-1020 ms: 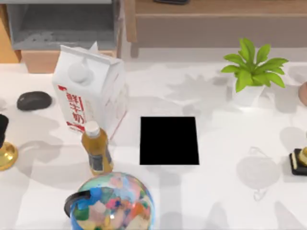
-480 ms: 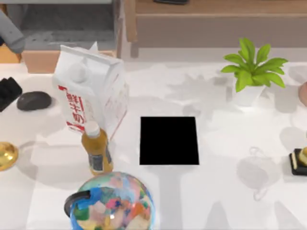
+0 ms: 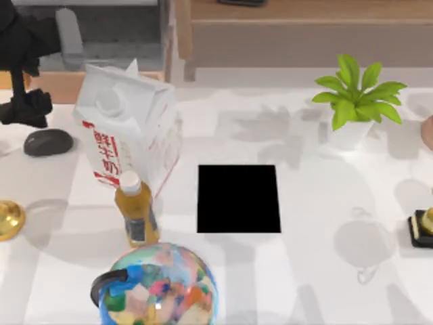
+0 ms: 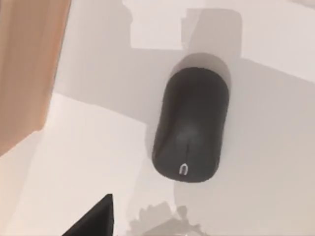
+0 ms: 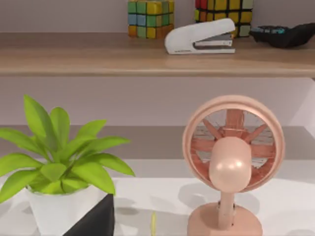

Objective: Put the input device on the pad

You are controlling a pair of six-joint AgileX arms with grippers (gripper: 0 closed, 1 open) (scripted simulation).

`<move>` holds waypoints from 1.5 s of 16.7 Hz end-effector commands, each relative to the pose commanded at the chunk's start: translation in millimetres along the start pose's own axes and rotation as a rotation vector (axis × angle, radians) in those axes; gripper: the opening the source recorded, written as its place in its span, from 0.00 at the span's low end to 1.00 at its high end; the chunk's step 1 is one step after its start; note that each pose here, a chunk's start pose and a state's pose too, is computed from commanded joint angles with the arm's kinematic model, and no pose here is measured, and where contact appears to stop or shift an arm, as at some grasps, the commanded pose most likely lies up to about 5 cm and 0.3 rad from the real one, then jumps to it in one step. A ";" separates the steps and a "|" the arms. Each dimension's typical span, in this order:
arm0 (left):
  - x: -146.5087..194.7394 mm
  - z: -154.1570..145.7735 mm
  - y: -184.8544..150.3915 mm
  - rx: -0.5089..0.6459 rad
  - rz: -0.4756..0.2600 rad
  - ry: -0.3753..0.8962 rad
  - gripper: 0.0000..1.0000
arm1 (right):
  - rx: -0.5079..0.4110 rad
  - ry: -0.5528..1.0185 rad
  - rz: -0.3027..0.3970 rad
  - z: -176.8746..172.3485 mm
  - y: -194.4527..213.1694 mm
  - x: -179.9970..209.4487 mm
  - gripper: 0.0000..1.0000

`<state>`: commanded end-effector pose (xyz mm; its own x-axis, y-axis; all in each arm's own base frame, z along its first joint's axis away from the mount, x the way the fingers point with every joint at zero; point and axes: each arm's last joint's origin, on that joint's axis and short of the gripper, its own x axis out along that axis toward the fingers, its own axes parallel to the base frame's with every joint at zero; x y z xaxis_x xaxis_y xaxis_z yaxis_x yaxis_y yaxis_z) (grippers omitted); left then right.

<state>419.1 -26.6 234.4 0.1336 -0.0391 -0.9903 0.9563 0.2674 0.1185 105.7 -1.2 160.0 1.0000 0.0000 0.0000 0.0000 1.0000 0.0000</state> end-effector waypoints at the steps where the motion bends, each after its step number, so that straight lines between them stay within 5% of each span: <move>1: 9.8 2.0 8.2 0.041 -0.038 0.015 1.00 | 0.000 0.000 0.000 0.0 0.0 0.0 1.00; 5: 36.5 -3.8 31.2 0.120 -0.127 0.055 1.00 | 0.000 0.000 0.000 0.0 0.0 0.0 1.00; 16: 43.4 -11.8 37.1 0.109 -0.120 0.065 1.00 | 0.000 0.000 0.000 0.0 0.0 0.0 1.00; 25: 118.6 -20.2 24.7 0.107 -0.127 0.067 1.00 | 0.000 0.000 0.000 0.0 0.0 0.0 1.00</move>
<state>453.3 -5.2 118.3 -0.0043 -0.0008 -1.0000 0.9870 0.1604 -0.0043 105.7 -1.2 160.0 1.0000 0.0000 0.0000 0.0000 1.0000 0.0000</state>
